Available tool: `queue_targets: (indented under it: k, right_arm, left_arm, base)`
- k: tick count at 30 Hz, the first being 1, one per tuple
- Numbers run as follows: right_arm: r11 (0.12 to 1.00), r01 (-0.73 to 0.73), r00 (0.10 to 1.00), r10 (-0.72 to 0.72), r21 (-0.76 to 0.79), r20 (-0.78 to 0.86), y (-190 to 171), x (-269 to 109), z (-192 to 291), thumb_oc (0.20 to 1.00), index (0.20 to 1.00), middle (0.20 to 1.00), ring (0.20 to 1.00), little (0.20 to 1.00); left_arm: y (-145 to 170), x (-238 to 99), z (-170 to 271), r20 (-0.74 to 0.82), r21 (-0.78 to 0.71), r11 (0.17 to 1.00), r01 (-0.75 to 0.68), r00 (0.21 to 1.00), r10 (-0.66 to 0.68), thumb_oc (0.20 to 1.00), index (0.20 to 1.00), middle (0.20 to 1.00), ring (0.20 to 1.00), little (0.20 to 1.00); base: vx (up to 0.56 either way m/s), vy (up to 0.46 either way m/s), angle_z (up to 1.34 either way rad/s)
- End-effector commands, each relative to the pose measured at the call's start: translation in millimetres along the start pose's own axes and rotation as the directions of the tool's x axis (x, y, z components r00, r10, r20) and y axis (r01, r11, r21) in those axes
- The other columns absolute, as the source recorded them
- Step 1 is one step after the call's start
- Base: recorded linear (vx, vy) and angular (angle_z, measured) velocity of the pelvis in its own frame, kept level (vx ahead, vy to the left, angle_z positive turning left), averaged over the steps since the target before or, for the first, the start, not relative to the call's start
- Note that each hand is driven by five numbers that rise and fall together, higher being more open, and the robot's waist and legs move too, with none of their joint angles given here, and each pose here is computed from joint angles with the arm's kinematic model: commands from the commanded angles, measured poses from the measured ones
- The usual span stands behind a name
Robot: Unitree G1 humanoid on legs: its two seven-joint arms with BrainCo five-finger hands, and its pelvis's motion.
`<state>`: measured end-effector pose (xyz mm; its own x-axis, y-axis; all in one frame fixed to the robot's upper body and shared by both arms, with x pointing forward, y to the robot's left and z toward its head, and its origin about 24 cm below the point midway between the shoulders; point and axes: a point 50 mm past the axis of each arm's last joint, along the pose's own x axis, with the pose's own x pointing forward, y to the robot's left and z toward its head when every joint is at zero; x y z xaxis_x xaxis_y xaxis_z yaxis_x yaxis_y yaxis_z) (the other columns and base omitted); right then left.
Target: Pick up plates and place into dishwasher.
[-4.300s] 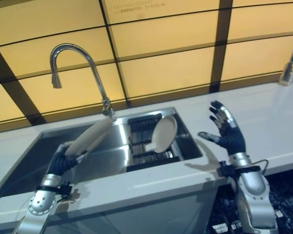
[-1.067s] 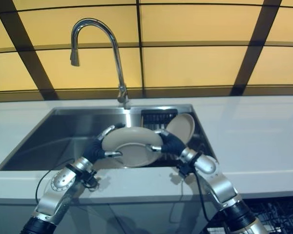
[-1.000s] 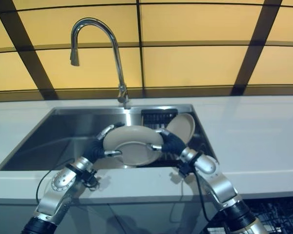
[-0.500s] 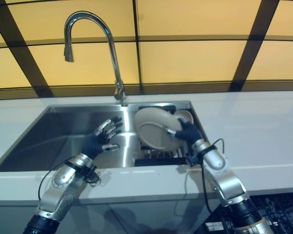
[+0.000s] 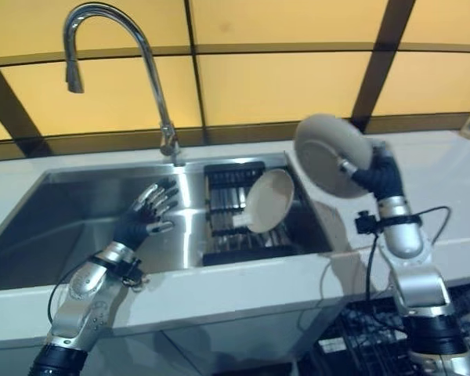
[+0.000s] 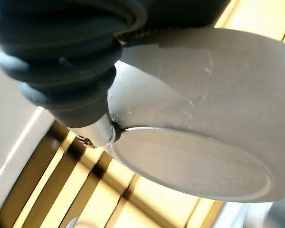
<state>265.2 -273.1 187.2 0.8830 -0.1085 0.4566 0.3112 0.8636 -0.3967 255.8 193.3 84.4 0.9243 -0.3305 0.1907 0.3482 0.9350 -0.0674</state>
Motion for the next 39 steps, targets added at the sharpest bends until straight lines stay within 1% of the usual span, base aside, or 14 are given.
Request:
queue_targets:
  k: [1, 5, 14, 17, 22, 28, 35, 39]
  right_arm:
    - [0.983, 0.169, 0.984, -0.165, -0.069, 0.062, -40, -3, 7, 0.2, 0.2, 0.2, 0.2, 0.2]
    - [0.969, 0.215, 0.976, -0.217, -0.119, -0.006, -51, -16, -8, 0.2, 0.2, 0.2, 0.2, 0.2]
    - [0.934, 0.294, 0.947, -0.314, -0.201, -0.072, -67, -29, -22, 0.2, 0.2, 0.2, 0.2, 0.2]
    - [0.921, 0.285, 0.939, -0.324, -0.265, -0.118, -73, -37, -30, 0.2, 0.2, 0.2, 0.2, 0.2]
    - [0.911, 0.259, 0.92, -0.334, -0.322, -0.205, -81, -53, -46, 0.2, 0.2, 0.2, 0.2, 0.2]
    - [0.91, 0.221, 0.903, -0.327, -0.35, -0.278, -80, -68, -62, 0.2, 0.2, 0.2, 0.2, 0.2]
    - [0.893, 0.172, 0.898, -0.316, -0.417, -0.306, -81, -67, -70, 0.2, 0.2, 0.2, 0.2, 0.2]
    - [0.89, 0.165, 0.89, -0.32, -0.425, -0.325, -86, -69, -73, 0.2, 0.2, 0.2, 0.2, 0.2]
  left_arm:
    - [22, 2, 14, 0.05, 0.029, 0.998, -0.058, 0.997, 0.057, 1.0, 1.0, 1.0, 1.0, 1.0]
    - [33, -3, 17, 0.045, 0.042, 0.994, -0.096, 0.995, 0.094, 1.0, 1.0, 1.0, 1.0, 1.0]
    - [43, -7, 17, 0.026, 0.067, 0.99, -0.121, 0.992, 0.12, 1.0, 1.0, 1.0, 1.0, 1.0]
    - [45, -10, 14, 0.012, 0.069, 0.989, -0.13, 0.992, 0.129, 1.0, 1.0, 1.0, 1.0, 1.0]
    - [50, -17, 10, -0.013, 0.082, 0.985, -0.154, 0.988, 0.155, 1.0, 1.0, 1.0, 1.0, 1.0]
    - [56, -20, 10, -0.014, 0.102, 0.977, -0.186, 0.982, 0.189, 1.0, 1.0, 1.0, 1.0, 1.0]
    - [59, -15, 19, 0.025, 0.12, 0.966, -0.229, 0.973, 0.228, 1.0, 1.0, 1.0, 1.0, 1.0]
    - [58, -17, 19, 0.035, 0.109, 0.96, -0.259, 0.966, 0.257, 1.0, 1.0, 1.0, 1.0, 1.0]
  base:
    - [-0.02, -0.04, -0.16]
    - [-0.02, -0.058, -0.2]
    - [0.0, -0.046, -0.21]
    - [0.02, -0.034, -0.06]
    - [0.02, -0.055, -0.16]
    - [0.0, -0.062, -0.14]
    - [-0.02, 0.003, -0.11]
    - [0.0, 0.026, -0.05]
